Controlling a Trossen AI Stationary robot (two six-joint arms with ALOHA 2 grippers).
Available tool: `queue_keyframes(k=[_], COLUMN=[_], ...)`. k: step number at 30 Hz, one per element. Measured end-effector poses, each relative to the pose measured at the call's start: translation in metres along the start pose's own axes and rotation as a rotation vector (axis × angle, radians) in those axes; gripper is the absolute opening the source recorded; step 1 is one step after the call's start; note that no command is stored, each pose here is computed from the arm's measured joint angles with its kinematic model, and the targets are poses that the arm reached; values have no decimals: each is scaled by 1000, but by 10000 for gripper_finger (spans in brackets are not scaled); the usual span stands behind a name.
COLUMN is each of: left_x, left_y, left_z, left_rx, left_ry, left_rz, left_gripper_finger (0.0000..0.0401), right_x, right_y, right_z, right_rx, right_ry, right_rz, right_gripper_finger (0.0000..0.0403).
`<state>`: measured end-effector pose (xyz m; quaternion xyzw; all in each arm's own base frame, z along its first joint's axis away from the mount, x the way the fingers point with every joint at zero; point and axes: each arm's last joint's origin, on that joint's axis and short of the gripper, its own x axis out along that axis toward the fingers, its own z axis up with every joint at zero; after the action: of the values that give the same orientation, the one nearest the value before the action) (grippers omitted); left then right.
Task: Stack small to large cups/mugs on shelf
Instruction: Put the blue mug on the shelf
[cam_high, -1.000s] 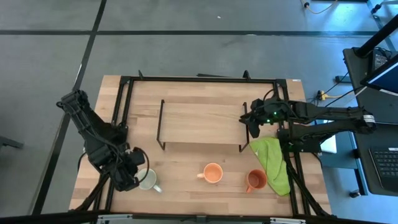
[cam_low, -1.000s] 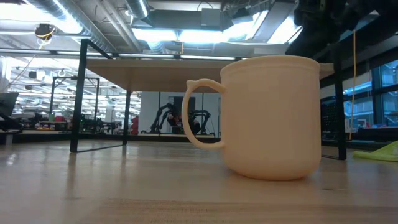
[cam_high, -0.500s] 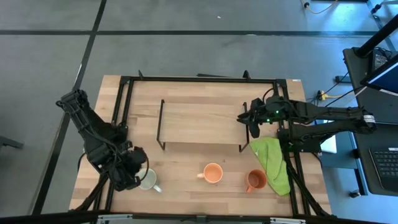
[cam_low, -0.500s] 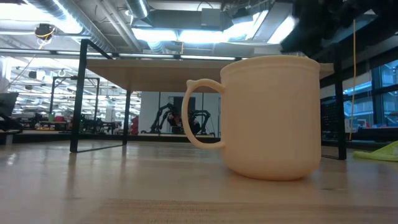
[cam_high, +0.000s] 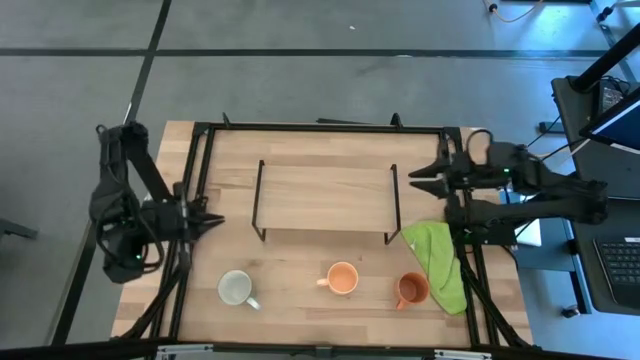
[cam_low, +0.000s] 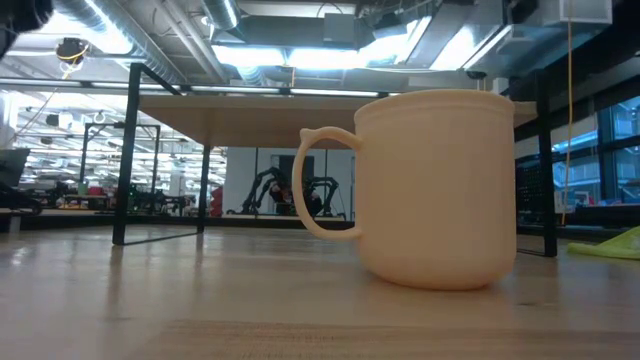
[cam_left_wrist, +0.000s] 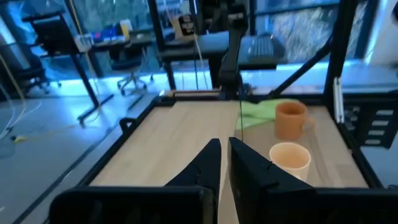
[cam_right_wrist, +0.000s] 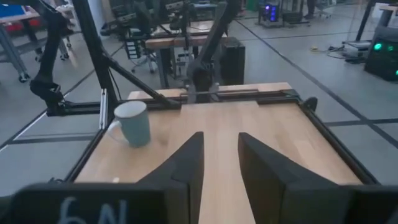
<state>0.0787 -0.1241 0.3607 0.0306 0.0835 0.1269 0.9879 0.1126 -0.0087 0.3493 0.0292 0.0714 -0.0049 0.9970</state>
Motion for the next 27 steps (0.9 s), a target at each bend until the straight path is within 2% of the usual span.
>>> queue_keyframes(k=[3, 6, 9, 12, 15, 18, 22, 25, 27], left_x=[-5, -7, -9, -8, -8, -9, -6, 5, 15], left_y=[10, 21, 31, 40, 45, 41, 29, 23, 19], left_z=[-23, -44, -62, -77, -85, -72, -30, -12, -14], left_rx=[-35, -80, -110, -157, -265, -351, -343, -295, -264], left_ry=[-46, -84, -119, -128, -35, 89, 160, 254, 424], left_rz=[-11, -31, -50, -70, -124, -196, -277, -247, -190], left_gripper_finger=[25, 25, 25, 25, 25, 19, 6, 1, 1], right_x=[-20, -40, -58, -68, -71, -72, -71, -72, -72], right_y=[2, 4, 4, 2, 0, 0, -1, -2, -2], right_z=[-2, 0, -1, -15, -32, -35, -30, -32, -35], right_rx=[19, 45, 68, 123, 207, 247, 233, 220, 228], right_ry=[-22, -102, -154, -66, 75, 101, 50, 64, 91], right_rz=[-7, -1, -37, -113, -193, -212, -232, -267, -280], right_gripper_finger=[100, 100, 100, 100, 100, 100, 100, 100, 100])
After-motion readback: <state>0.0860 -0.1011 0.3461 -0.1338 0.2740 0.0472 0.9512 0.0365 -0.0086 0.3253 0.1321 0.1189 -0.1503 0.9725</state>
